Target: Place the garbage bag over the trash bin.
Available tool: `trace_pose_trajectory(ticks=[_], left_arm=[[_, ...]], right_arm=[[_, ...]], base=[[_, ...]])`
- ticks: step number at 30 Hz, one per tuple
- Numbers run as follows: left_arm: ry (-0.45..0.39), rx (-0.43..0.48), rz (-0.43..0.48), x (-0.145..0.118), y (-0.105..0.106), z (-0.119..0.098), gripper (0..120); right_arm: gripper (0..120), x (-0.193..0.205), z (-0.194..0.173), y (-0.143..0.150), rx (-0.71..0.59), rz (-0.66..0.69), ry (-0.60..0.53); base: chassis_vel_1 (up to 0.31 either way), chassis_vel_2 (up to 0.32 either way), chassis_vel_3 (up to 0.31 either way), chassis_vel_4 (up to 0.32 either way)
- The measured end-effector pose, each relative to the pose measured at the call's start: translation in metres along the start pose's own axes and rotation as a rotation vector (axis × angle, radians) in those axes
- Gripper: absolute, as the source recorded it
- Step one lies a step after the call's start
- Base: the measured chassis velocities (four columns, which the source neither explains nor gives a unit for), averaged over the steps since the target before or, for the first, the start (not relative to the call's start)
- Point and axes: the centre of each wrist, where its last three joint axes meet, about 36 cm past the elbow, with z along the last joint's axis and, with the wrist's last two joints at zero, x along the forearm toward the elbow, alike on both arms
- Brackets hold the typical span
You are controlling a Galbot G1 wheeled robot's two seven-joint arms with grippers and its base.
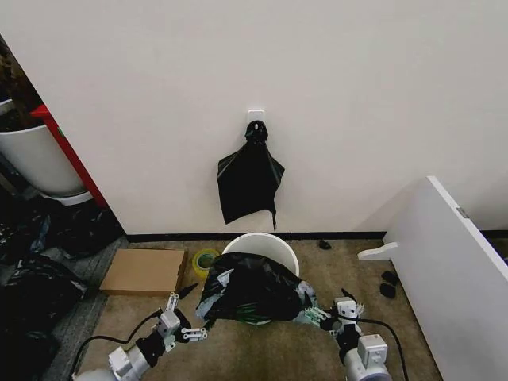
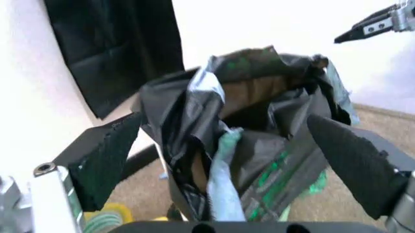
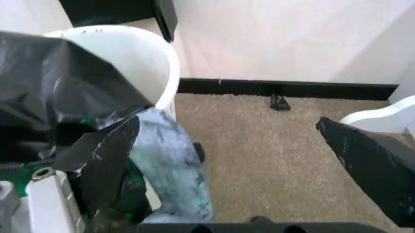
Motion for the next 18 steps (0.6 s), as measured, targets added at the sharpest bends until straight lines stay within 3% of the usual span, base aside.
trace_pose_trajectory(ticks=[4, 8, 18], left_arm=[[-0.023, -0.018, -0.076, 0.000, -0.001, -0.005, 100], [-0.025, -0.010, -0.279, -0.001, -0.018, -0.007, 99], [-0.087, 0.061, -0.535, -0.004, -0.060, -0.022, 100]], right_arm=[[100, -0.010, -0.015, -0.013, -0.012, -0.048, -0.035], [100, -0.039, -0.049, -0.043, -0.004, -0.170, -0.083], [100, -0.125, -0.099, -0.083, 0.095, -0.397, 0.012]], base=[[0.000, 0.000, 0.000, 0.000], [0.000, 0.000, 0.000, 0.000], [0.000, 0.000, 0.000, 0.000]])
